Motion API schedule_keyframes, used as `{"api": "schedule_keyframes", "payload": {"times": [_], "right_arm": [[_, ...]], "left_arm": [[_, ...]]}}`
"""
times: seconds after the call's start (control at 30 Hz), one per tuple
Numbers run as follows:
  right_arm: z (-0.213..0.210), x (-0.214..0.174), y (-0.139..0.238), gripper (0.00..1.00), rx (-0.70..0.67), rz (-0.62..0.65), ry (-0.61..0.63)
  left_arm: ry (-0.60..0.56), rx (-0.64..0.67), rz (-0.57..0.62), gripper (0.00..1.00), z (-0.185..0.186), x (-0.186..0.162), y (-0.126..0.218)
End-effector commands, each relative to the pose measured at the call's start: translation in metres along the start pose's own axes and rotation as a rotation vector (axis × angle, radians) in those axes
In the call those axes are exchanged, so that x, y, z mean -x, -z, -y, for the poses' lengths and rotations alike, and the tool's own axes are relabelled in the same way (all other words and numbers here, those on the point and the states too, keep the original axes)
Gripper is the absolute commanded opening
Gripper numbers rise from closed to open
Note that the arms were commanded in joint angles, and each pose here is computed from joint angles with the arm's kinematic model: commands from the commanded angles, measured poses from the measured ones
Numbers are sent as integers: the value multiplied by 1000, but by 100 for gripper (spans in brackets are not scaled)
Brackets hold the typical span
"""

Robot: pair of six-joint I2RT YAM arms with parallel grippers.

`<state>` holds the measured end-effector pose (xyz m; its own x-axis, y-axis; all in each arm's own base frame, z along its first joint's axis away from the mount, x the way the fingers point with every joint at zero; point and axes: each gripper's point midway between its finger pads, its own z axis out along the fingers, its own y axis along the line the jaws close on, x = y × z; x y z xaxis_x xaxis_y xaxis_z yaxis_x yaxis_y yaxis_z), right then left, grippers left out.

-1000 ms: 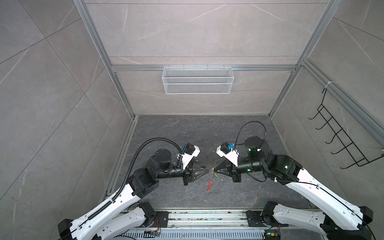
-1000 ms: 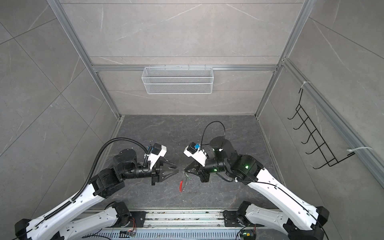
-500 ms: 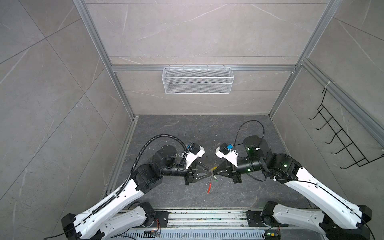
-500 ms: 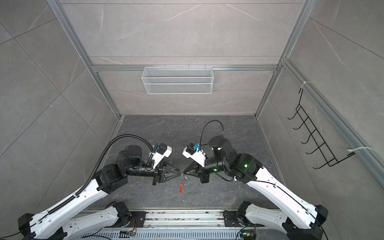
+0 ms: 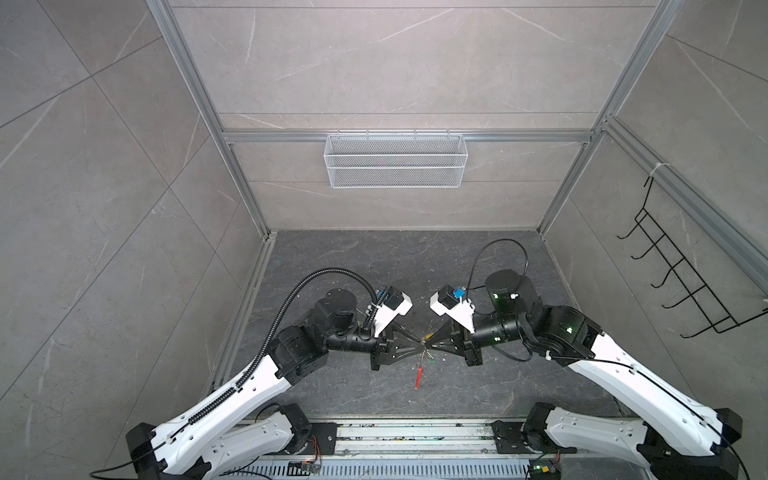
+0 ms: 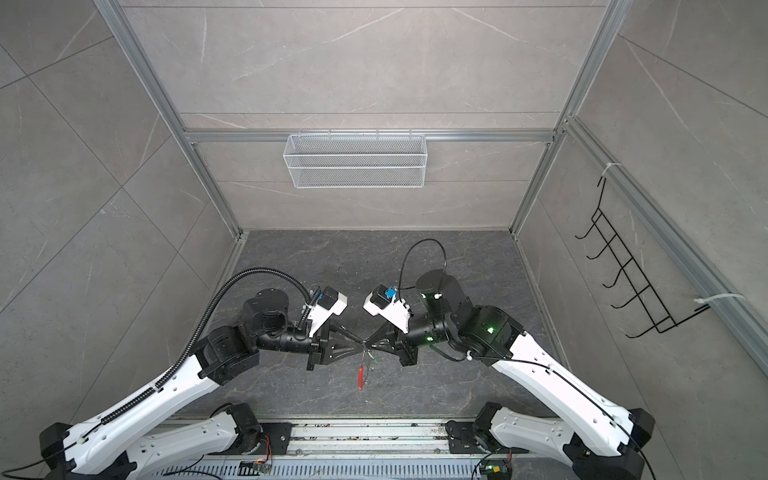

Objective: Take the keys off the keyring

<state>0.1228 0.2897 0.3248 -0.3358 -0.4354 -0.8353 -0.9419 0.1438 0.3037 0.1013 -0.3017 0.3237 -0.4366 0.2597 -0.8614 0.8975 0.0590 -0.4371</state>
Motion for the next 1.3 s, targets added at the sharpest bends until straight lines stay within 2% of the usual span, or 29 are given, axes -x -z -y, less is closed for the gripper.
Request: {"api": "schedule_keyframes", "payload": {"times": [0.0,0.13,0.23,0.47,0.57,0.6,0.7,0.87,1.17,1.27], "right_arm": [[-4,13,3,0,15,34,23],[-4,14,3,0,18,38,22],[-4,16,3,0,16,45,23],[1,24,6,1,-25,89,9],[3,29,13,34,-63,135,7],[3,30,15,41,-73,153,7],[0,30,18,52,-66,209,22],[0,28,14,56,-40,238,18],[-8,48,15,53,31,383,27],[-12,51,15,55,59,394,28]], "left_arm": [[-59,-48,40,19,16,19,6],[-57,-45,40,12,14,19,5],[-63,-41,47,1,15,20,6],[-102,27,119,0,10,28,15],[-129,93,177,0,6,32,25],[-141,105,197,0,6,34,29],[-169,114,247,0,10,38,36],[-204,97,296,0,19,42,44],[-235,61,342,0,23,45,42],[-242,79,364,0,22,47,46]]}}
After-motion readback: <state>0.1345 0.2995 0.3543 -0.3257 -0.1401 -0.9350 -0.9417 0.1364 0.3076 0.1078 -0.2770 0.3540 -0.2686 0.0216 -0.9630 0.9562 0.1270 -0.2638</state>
